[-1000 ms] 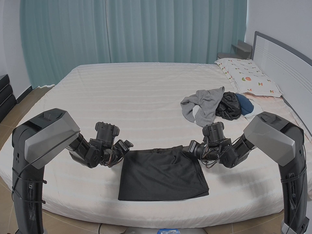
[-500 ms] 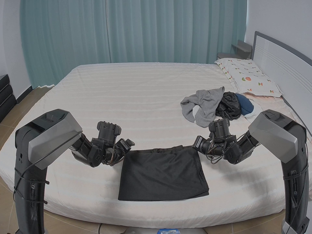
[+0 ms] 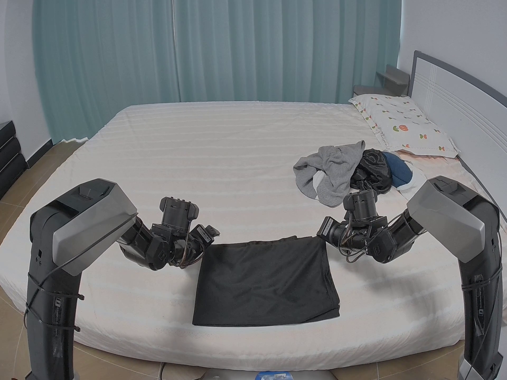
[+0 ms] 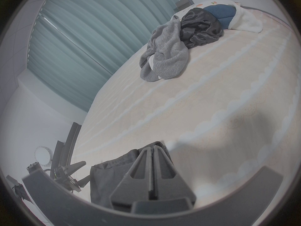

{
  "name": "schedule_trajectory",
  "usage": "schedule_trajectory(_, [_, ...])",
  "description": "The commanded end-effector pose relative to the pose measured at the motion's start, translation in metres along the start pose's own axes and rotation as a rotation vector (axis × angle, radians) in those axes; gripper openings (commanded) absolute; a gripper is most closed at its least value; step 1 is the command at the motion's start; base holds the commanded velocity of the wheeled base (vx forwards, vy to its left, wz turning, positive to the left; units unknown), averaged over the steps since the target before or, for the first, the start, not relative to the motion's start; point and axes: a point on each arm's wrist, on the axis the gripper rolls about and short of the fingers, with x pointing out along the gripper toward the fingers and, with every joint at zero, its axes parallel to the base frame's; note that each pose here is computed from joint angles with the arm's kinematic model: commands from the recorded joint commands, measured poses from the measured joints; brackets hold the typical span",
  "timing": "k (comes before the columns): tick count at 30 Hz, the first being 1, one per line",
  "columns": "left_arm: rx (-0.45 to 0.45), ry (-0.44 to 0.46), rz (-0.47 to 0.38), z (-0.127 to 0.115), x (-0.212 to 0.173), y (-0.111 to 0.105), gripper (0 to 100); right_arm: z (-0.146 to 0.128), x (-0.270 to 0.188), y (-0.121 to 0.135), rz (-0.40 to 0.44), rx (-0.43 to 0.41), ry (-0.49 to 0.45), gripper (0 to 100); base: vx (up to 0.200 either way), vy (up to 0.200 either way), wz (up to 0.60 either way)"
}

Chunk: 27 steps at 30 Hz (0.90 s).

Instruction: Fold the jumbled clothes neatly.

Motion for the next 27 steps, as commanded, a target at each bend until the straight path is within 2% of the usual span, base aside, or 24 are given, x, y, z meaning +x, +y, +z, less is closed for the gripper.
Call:
schedule_trajectory(1, [-0.001, 0.002, 0.004, 0.0001, 0.0003, 0.0004, 0, 0.0005, -0.0005, 0.0002, 0.002, 0.0, -0.001, 0, 0.0, 0.0, 0.0])
schedule_trajectory(14, [-0.004, -0.004, 0.007, 0.0003, -0.0001, 0.0003, 0, 0.0016, -0.0003, -0.0008, 0.005, 0.003, -0.008, 0, 0.0, 0.0, 0.0])
schedule_trajectory(27, [-0.027, -0.015, 0.028, 0.008, -0.0066, 0.0093, 0, 0.0022, 0.004, -0.0036, -0.005, 0.007, -0.01, 0, 0.0, 0.0, 0.0])
